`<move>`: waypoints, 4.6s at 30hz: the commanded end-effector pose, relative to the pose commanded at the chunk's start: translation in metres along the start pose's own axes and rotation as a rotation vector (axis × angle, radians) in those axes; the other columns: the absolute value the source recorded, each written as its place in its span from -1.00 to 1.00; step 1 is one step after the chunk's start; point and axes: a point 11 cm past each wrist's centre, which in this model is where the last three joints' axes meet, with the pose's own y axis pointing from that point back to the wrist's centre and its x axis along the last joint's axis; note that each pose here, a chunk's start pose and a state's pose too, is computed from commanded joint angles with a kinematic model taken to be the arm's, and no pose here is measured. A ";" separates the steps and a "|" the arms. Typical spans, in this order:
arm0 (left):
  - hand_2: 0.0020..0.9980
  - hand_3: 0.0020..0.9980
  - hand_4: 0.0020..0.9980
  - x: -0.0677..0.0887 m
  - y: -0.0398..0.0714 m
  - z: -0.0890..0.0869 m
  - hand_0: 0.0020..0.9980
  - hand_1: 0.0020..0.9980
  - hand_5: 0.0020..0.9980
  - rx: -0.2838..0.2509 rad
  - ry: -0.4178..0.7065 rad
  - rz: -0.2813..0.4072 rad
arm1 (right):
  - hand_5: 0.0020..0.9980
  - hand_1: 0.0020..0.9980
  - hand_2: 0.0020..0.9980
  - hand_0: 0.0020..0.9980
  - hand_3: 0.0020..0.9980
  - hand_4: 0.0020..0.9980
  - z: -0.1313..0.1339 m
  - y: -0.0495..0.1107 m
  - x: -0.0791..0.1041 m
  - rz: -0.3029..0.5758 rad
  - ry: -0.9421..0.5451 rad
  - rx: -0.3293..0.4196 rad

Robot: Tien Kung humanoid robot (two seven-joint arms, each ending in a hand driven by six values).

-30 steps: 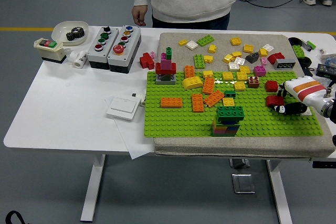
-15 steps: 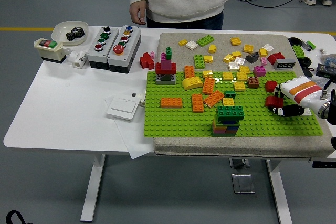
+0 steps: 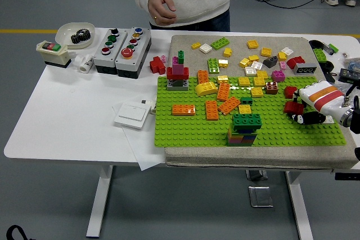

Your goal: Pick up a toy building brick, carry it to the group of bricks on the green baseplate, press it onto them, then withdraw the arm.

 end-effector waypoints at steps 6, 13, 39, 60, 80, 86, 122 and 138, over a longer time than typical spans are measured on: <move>0.46 0.18 0.35 0.000 0.000 -0.001 0.34 0.43 0.32 0.002 -0.002 0.000 | -0.13 -0.47 -0.26 -0.45 -0.15 0.16 0.000 0.001 0.004 0.013 -0.002 0.010; 0.46 0.18 0.35 -0.001 -0.001 -0.004 0.34 0.43 0.32 0.007 -0.003 -0.001 | -0.08 -0.46 -0.26 -0.45 -0.14 0.15 -0.003 0.003 0.019 0.050 0.010 0.044; 0.46 0.18 0.35 0.003 -0.004 -0.020 0.34 0.43 0.32 0.034 0.012 0.012 | -0.06 -0.45 -0.24 -0.45 -0.13 0.20 -0.056 0.034 0.142 0.178 0.030 0.261; 0.47 0.18 0.35 0.003 -0.004 -0.022 0.34 0.43 0.32 0.038 0.011 0.012 | 0.02 -0.44 -0.23 -0.45 -0.11 0.29 -0.148 0.052 0.152 0.123 0.060 0.490; 0.47 0.18 0.34 0.005 -0.004 -0.020 0.34 0.45 0.32 0.036 0.010 0.015 | 0.08 -0.44 -0.21 -0.45 -0.10 0.39 -0.156 0.039 0.143 0.091 0.030 0.473; 0.47 0.18 0.35 0.005 -0.004 -0.019 0.34 0.45 0.32 0.034 0.009 0.015 | 0.09 -0.43 -0.21 -0.45 -0.10 0.42 -0.155 0.036 0.139 0.083 0.024 0.466; 0.47 0.18 0.35 0.005 -0.003 -0.019 0.34 0.45 0.32 0.035 -0.002 0.016 | 0.13 -0.44 -0.21 -0.45 -0.10 0.46 -0.144 0.026 0.126 0.057 0.011 0.419; 0.47 0.18 0.35 0.006 -0.003 -0.018 0.34 0.45 0.33 0.033 0.003 0.018 | 0.13 -0.44 -0.21 -0.45 -0.10 0.47 -0.130 0.032 0.140 0.095 -0.007 0.403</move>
